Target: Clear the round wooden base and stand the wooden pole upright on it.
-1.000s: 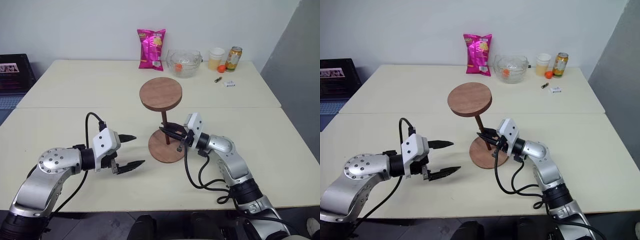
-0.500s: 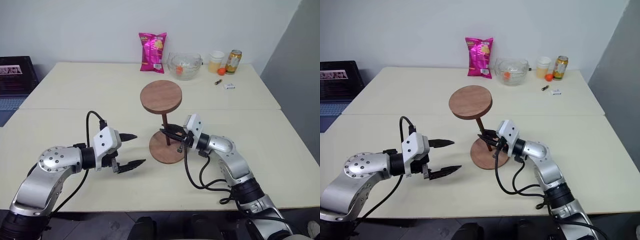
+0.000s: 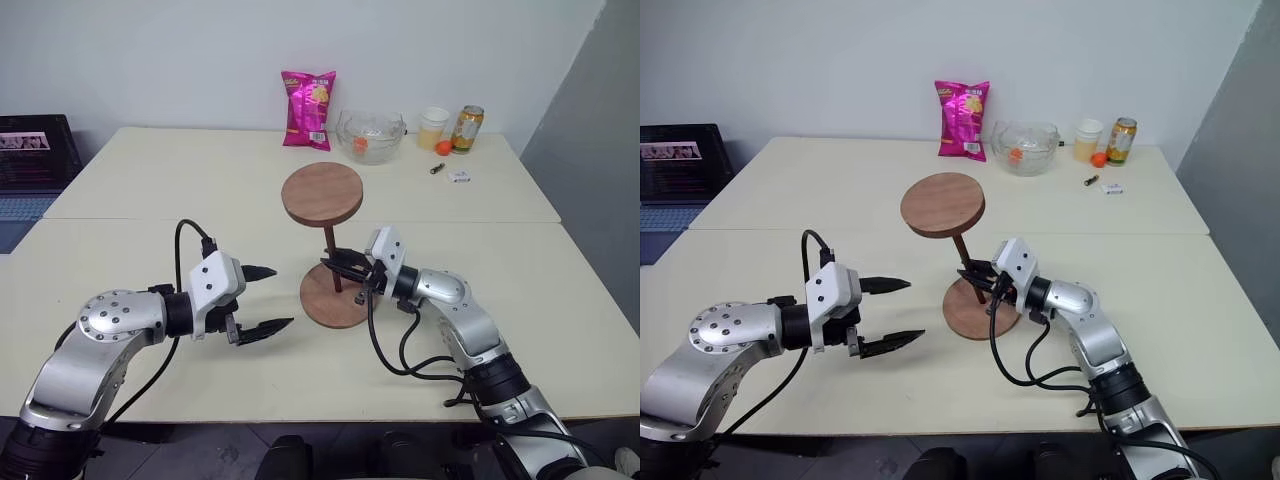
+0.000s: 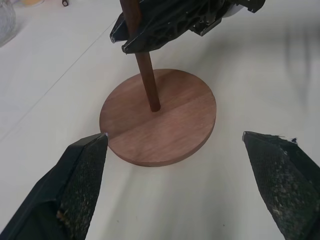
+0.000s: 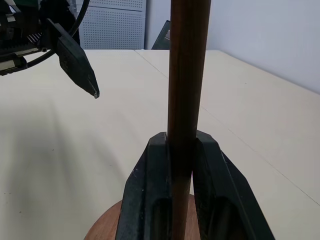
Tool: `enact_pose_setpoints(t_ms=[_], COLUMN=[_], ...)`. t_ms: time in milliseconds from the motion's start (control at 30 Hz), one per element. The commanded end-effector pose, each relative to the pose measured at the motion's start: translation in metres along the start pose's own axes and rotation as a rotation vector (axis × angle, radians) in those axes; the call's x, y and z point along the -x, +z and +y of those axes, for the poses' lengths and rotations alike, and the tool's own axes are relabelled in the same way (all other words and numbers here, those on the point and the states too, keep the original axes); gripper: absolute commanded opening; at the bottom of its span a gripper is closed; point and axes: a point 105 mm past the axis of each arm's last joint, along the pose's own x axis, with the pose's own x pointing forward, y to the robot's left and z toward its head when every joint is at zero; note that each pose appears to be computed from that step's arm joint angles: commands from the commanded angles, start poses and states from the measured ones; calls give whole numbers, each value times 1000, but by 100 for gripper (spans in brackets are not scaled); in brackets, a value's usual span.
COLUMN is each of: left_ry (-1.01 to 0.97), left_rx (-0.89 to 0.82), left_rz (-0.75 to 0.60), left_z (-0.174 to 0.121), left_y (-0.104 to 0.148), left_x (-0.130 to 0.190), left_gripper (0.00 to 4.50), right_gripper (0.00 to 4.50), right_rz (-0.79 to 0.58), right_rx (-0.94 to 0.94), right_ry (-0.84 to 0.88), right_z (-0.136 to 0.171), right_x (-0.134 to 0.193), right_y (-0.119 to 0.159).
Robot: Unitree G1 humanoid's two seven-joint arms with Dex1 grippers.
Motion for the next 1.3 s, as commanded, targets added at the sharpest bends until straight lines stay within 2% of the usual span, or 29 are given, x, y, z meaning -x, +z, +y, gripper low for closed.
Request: enact_pose_setpoints(t_ms=[33, 900, 1200, 1300], left_ry=[8, -29, -14, -13], left_rx=[-33, -23, -27, -28], left_rz=[-24, -11, -3, -1], left_z=[1, -6, -3, -3], left_y=[10, 7, 4, 4], left_x=[0, 1, 1, 2], left_gripper=[450, 450, 450, 450], right_gripper=[22, 22, 22, 22], right_rz=[405, 390, 290, 200], right_rx=[-234, -202, -180, -174], right_ry=[-67, -35, -15, 15], right_z=[5, 12, 11, 14], right_x=[36, 48, 38, 33], right_y=[-107, -105, -81, -60])
